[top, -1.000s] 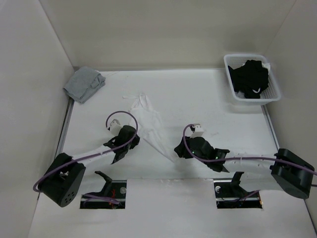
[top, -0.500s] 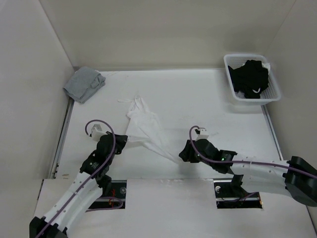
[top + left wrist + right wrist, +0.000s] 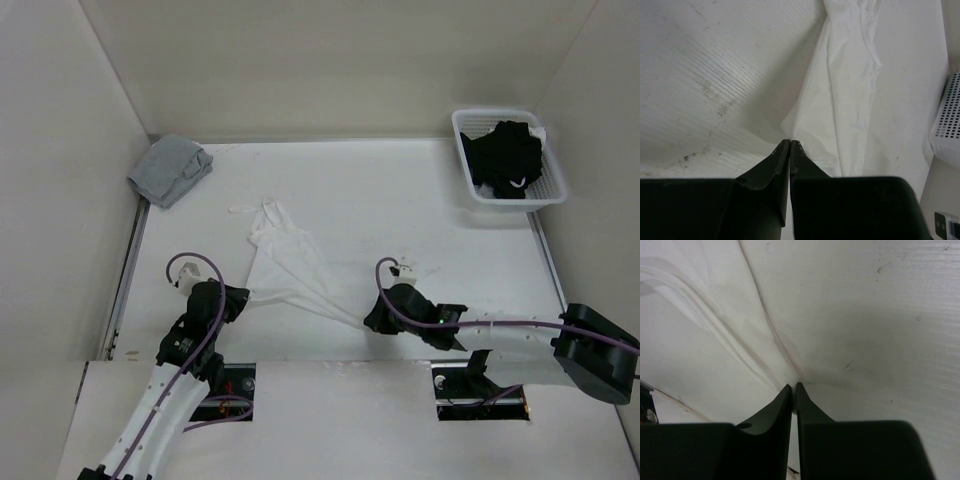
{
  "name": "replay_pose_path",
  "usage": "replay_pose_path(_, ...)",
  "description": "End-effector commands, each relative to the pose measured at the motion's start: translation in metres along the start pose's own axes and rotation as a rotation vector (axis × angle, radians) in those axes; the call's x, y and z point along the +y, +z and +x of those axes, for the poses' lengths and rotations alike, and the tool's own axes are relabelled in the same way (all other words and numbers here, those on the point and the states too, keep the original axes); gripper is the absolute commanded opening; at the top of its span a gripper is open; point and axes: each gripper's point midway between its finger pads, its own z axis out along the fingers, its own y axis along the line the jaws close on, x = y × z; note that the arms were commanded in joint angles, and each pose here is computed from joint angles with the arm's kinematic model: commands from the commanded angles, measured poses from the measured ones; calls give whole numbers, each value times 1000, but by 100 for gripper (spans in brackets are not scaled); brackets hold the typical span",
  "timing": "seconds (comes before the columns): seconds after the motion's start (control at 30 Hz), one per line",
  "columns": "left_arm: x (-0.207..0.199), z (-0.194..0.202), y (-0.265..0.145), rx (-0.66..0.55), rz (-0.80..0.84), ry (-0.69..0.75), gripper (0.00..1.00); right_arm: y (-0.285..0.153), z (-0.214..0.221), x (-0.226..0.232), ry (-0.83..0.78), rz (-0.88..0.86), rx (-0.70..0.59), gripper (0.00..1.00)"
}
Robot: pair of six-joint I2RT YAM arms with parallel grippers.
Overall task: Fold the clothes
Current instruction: Flatten the tank top out
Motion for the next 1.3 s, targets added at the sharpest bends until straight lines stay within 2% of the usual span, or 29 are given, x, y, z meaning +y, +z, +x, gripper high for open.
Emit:
replay_pose_path(0.0,-10,-2,-1,6,54,29,0,-1,-15,15,38,-53,-76,8)
replay_pose_path(0.1,-48,-23,-14,-40,164,52,0,-27,-44,36,38,-125,-179,3)
replay_pose_path(0.2,-99,-54,-42,-112,284,83,0,-79,-88,61,6,-182,-319,1)
replay_pose_path(0.33,-179,-111,-111,-269,499,102,0,-172,-146,94,-48,-253,-507,1)
replay_pose_path(0.43,-223,-144,-163,-364,632,94,0,-237,-178,118,-90,-303,-619,1)
replay_pose_path(0.6,-264,-180,-222,-484,762,90,0,-315,-224,147,-142,-304,-772,1)
replay_pose_path(0.7,-277,-193,-238,-533,795,86,0,-338,-238,165,-173,-334,-804,1)
replay_pose_path(0.77,-280,-196,-234,-538,795,75,0,-342,-246,175,-181,-340,-826,1)
replay_pose_path(0.83,-278,-195,-214,-530,760,65,0,-332,-248,186,-216,-347,-821,2)
replay_pose_path(1.0,-265,-179,-136,-454,648,22,0,-267,-274,174,-218,-259,-790,2)
replay_pose_path(1.17,-273,-187,-58,-432,555,14,0,-214,-335,156,-175,-245,-773,2)
replay_pose_path(1.27,-301,-207,-33,-435,567,2,0,-204,-379,155,-148,-241,-792,2)
